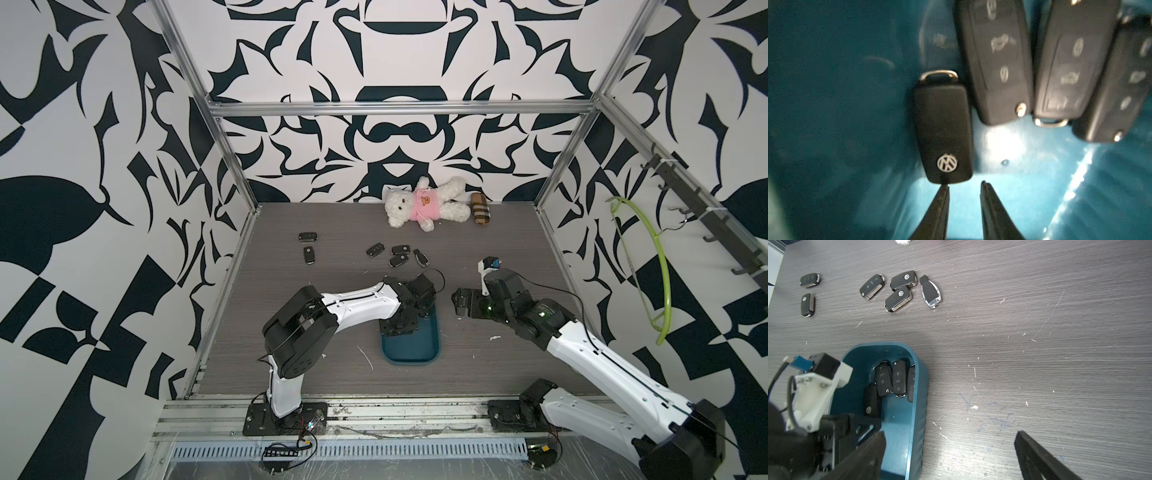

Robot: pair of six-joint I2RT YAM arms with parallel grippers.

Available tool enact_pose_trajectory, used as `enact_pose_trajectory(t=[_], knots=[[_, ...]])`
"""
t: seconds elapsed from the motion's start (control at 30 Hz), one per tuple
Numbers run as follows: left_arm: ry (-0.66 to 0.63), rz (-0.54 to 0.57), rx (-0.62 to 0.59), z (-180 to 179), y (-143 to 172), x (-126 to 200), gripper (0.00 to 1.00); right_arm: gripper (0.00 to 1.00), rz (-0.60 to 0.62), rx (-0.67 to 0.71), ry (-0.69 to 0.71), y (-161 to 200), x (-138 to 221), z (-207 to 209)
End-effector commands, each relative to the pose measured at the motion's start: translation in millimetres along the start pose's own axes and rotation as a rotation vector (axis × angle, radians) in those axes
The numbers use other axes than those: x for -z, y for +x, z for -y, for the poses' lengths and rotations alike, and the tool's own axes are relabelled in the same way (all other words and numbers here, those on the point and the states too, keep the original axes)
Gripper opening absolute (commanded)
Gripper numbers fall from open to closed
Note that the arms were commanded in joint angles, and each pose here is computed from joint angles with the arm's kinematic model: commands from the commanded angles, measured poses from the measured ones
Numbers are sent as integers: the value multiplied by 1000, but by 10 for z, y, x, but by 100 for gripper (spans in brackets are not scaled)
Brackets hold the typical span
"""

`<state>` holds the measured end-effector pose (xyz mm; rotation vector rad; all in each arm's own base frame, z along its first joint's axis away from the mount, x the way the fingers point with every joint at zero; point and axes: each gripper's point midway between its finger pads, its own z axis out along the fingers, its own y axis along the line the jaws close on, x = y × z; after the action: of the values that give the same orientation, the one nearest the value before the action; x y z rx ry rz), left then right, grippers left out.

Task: Place the car key into the storage box
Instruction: Place the car key in the storage box.

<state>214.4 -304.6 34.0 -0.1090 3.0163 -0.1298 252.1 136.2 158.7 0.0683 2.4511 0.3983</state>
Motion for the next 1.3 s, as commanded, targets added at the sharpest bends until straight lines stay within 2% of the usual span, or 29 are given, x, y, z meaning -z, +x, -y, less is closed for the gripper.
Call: enact_pose_trajectory(t=[0.0, 0.47, 0.83, 1.03, 1.27], knots=[[-19, 9, -18, 10, -81, -40, 32, 100, 43, 4, -24, -143, 39, -74], [-9, 39, -3, -68, -297, -1, 36, 100, 29, 3, -33, -149, -25, -110], [4, 65, 16, -69, -515, -7, 36, 100, 20, -1, -30, -173, -76, -126], [4, 54, 11, -49, -536, -38, 37, 100, 19, 1, -34, -202, -99, -155], [35, 55, 24, -61, -498, 151, 41, 100, 17, 5, -35, -255, -132, -191]])
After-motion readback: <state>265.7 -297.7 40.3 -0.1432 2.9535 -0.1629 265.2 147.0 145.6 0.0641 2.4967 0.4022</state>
